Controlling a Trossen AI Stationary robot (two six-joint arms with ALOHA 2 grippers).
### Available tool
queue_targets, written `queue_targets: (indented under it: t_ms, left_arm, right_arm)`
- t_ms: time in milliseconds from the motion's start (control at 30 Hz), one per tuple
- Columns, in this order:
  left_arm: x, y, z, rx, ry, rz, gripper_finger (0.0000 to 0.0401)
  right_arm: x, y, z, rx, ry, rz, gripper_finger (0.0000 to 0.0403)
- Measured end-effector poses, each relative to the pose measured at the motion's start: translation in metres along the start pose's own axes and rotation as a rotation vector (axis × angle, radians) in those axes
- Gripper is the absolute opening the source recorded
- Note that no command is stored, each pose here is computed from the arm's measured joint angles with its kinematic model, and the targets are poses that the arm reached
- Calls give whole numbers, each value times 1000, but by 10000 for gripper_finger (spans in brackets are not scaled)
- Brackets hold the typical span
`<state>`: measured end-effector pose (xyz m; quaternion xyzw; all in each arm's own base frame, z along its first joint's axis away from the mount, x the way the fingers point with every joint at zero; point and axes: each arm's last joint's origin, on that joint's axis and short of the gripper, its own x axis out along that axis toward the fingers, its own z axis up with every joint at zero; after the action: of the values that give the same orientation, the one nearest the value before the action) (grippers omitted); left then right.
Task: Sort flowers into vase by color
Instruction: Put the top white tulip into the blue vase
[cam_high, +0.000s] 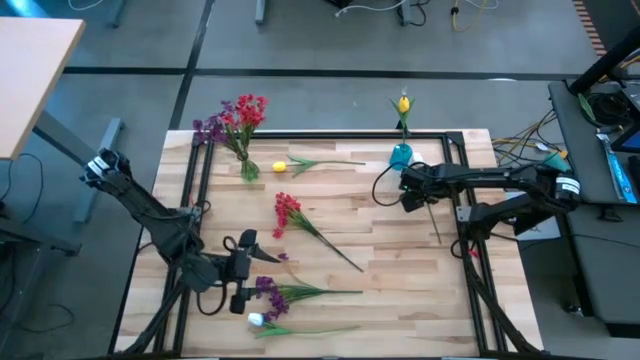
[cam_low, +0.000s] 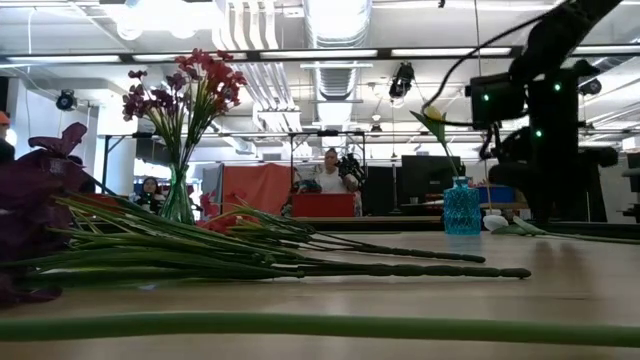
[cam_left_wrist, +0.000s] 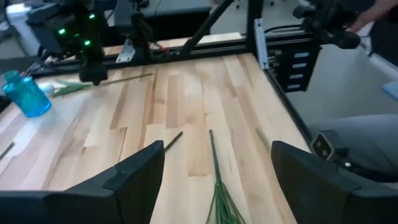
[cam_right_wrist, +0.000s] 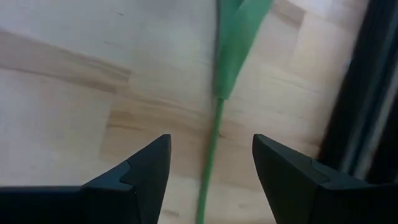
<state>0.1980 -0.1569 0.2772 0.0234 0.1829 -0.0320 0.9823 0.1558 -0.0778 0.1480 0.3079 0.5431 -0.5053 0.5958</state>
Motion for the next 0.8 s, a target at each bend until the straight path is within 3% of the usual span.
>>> queue_targets:
  t_ms: [133, 267, 567, 800]
  left_arm:
    - [8, 3, -3, -45, 17, 39, 262]
    - [15, 7, -5, -63, 30, 69, 247]
    - [33, 18, -7, -90, 42, 136, 215]
    - [42, 20, -10, -95, 50, 156, 196]
  right_arm:
    - [15, 1, -7, 13, 3, 77, 206]
    - [22, -1, -12, 12, 9, 77, 175]
    - [22, 1, -12, -23, 27, 126, 21]
    - [13, 1, -22, -61, 112, 138, 10]
